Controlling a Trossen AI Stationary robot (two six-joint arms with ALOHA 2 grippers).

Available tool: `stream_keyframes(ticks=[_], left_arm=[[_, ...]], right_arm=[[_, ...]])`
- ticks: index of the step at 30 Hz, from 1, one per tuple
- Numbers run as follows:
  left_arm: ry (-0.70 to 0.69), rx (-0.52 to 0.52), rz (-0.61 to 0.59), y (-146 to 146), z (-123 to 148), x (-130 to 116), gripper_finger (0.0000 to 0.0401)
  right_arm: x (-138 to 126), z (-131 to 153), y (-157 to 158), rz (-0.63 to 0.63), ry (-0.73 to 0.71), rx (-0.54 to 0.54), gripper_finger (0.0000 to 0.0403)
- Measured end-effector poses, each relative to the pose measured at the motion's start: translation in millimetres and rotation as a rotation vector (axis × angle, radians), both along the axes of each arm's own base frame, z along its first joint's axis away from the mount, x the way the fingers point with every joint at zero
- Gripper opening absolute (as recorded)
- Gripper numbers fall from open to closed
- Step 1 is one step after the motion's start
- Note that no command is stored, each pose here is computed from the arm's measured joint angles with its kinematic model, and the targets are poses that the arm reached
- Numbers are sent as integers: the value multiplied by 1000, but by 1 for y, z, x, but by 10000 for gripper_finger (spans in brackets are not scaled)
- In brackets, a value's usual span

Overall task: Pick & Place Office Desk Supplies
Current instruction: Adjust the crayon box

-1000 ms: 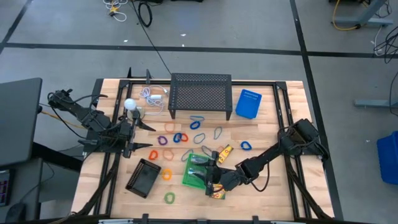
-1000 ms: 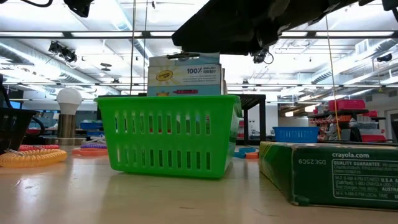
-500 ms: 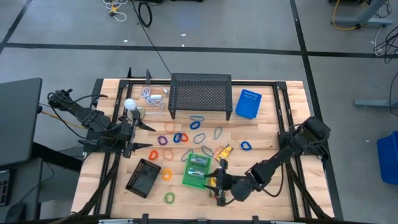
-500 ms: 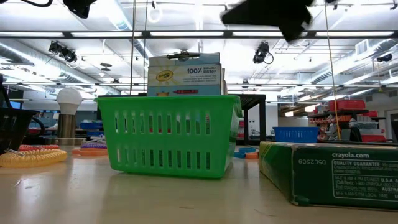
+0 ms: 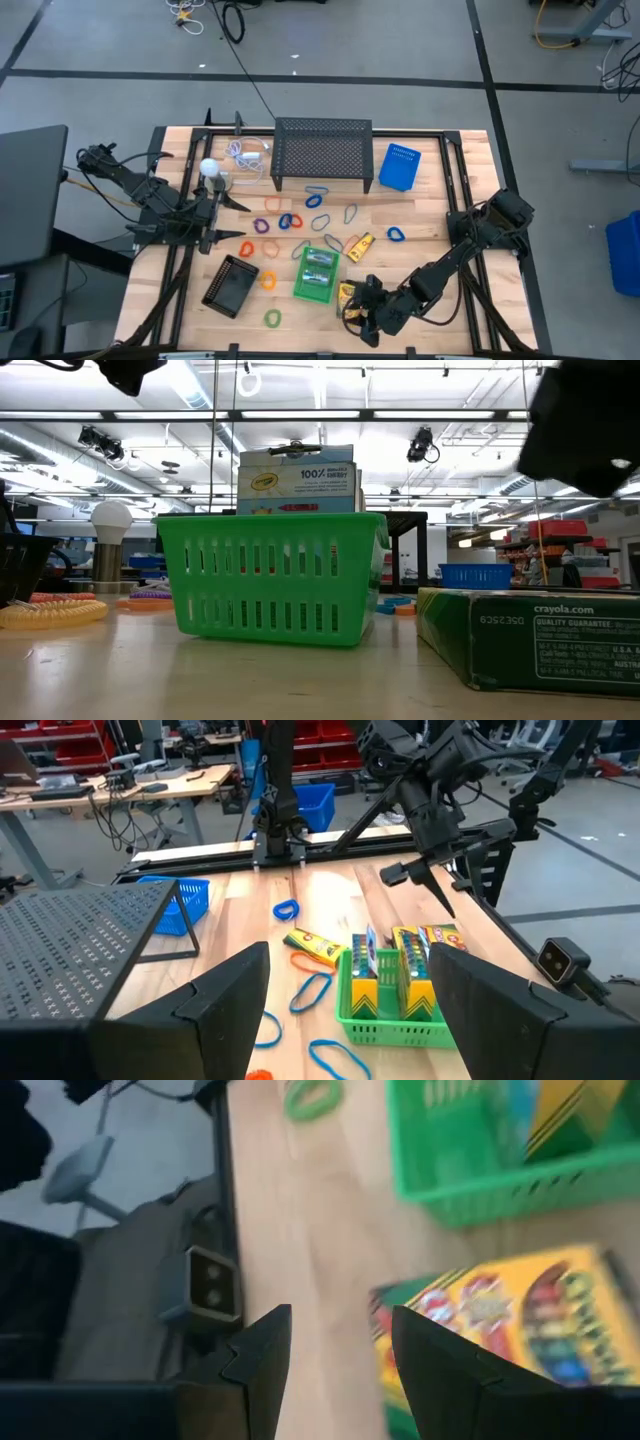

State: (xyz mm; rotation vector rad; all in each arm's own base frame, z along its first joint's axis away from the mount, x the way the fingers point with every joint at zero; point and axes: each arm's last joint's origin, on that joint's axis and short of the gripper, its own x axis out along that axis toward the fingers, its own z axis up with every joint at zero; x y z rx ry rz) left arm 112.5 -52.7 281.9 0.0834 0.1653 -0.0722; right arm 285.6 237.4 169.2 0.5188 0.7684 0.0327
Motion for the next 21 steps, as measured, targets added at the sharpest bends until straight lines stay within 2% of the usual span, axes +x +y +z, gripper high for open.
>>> stream_keyframes(ticks=[3, 7, 14, 21], left_arm=[[0, -8, 5, 0, 0, 0, 283], [-1, -29, 15, 0, 0, 0, 283], [2, -42, 35, 0, 0, 1, 283], [3, -60, 66, -2, -1, 7, 283]], right_arm=[[-1, -6, 3, 24, 43, 33, 180], [-3, -12, 3, 41, 93, 24, 180], [-11, -22, -4, 36, 213, -64, 180], [-16, -24, -9, 59, 268, -144, 180]])
